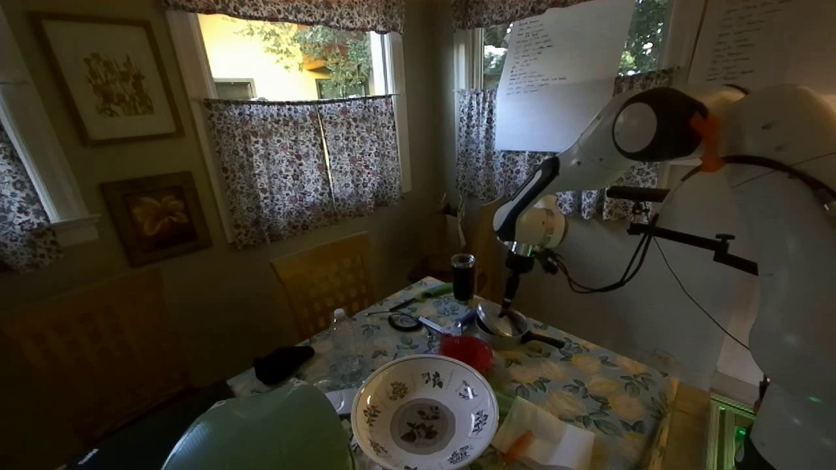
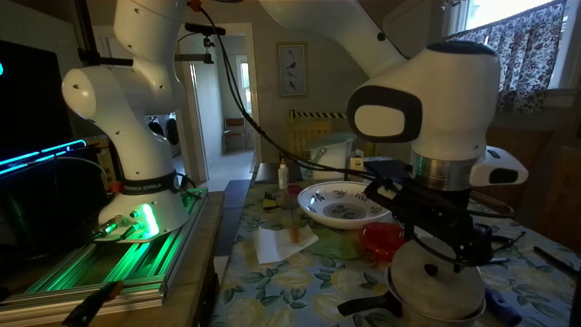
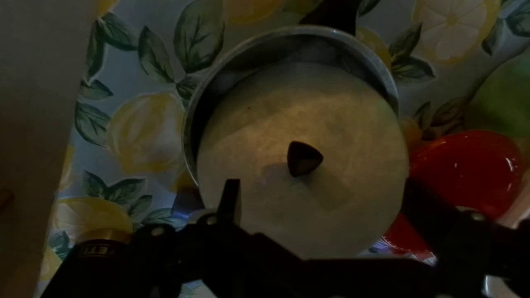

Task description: Put the silver lid on the silver pot.

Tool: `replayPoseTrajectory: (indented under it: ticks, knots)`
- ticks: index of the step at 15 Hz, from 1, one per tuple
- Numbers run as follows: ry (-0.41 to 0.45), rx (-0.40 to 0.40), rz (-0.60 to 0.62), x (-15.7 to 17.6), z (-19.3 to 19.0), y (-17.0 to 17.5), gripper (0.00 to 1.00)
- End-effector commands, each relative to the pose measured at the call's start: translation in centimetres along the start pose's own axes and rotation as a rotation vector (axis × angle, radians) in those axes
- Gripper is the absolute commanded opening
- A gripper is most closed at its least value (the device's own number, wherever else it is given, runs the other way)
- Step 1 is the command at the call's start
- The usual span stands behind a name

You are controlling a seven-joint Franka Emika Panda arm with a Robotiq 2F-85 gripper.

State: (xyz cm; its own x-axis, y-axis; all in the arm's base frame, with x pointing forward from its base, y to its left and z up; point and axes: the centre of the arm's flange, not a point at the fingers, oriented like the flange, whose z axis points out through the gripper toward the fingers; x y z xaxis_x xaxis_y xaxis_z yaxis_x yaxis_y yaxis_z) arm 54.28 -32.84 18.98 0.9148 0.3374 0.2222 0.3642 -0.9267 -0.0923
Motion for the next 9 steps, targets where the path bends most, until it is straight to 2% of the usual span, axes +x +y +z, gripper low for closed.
replayPoseTrajectory:
  ticks: [1,9]
  knots:
    - [0.055,0.025,-0.017,-0.2,0.9,0.2,1.00]
    - [0.059,0.036,-0.002,-1.6,1.3,1.0,1.00]
